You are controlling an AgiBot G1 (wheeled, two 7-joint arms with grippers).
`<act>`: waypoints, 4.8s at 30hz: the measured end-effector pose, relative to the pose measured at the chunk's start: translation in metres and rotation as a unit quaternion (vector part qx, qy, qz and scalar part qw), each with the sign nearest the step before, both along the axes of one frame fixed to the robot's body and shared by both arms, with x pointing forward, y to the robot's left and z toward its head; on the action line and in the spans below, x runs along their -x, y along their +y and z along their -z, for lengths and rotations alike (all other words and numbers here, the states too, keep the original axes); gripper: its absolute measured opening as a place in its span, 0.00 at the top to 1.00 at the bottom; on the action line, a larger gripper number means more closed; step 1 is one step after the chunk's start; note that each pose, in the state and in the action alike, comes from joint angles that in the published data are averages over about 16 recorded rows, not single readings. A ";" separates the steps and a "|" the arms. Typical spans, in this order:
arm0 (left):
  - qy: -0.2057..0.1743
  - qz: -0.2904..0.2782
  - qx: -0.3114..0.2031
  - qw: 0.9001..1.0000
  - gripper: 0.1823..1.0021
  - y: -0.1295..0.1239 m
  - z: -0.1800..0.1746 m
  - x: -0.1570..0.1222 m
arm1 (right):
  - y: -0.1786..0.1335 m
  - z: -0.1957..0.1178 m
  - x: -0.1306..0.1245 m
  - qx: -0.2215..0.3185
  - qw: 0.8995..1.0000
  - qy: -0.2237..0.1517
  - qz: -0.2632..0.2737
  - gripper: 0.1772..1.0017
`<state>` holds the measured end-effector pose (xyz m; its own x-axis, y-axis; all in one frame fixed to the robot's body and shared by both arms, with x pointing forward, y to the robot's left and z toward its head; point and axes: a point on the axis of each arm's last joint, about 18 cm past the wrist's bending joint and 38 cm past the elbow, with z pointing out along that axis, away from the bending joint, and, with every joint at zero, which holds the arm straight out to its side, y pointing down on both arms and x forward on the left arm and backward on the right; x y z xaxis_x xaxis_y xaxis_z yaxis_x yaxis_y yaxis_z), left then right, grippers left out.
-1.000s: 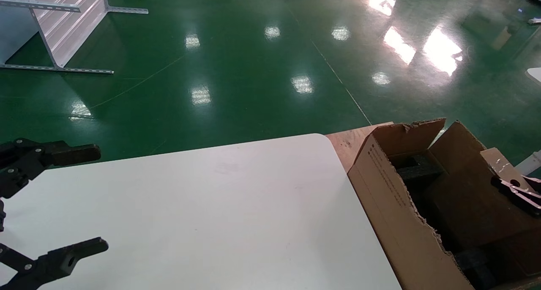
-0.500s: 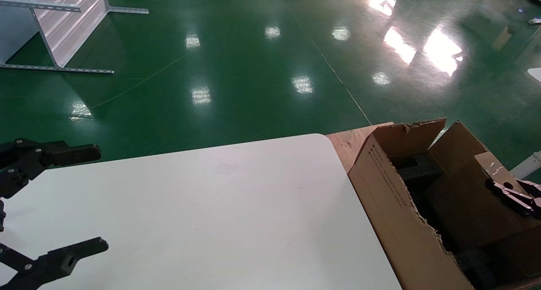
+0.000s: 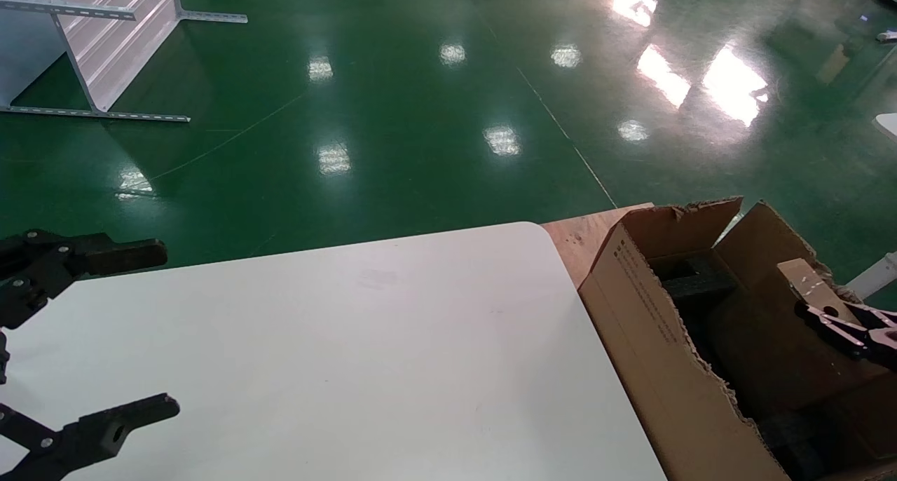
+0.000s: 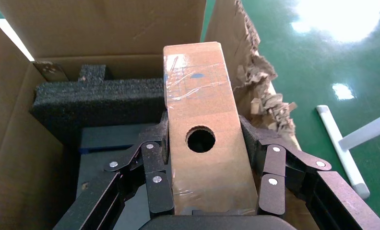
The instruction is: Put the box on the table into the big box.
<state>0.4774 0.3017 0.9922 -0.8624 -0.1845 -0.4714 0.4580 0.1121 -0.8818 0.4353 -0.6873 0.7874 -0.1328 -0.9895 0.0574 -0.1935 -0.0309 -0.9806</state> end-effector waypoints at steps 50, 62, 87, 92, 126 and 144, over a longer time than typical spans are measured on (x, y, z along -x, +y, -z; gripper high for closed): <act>0.000 0.000 0.000 1.000 0.00 0.000 0.000 0.000 | 0.000 0.021 -0.006 -0.011 0.999 0.035 0.004 0.18; 0.000 0.000 0.000 1.000 0.00 0.000 0.000 0.000 | 0.011 -0.013 -0.018 -0.005 0.999 -0.021 -0.039 0.03; 0.000 0.000 0.000 1.000 0.00 0.000 0.000 0.000 | 0.037 -0.087 -0.048 0.046 0.983 -0.139 -0.108 0.00; 0.000 0.000 0.000 1.000 0.00 0.000 0.000 0.000 | 0.047 -0.095 -0.059 0.048 0.979 -0.146 -0.137 0.00; 0.000 0.000 0.001 1.000 0.00 0.000 0.000 0.000 | 0.242 -0.191 -0.110 0.082 0.843 -0.213 -0.487 0.00; 0.000 0.000 0.001 1.000 0.00 0.000 0.000 0.000 | 0.355 -0.206 -0.063 0.116 0.731 -0.202 -0.641 0.00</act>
<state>0.4776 0.3019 0.9922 -0.8624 -0.1856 -0.4709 0.4576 0.1115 -0.8821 0.4980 -0.3322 0.9939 0.8432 -0.2856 0.4555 0.4443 -0.1070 -0.8895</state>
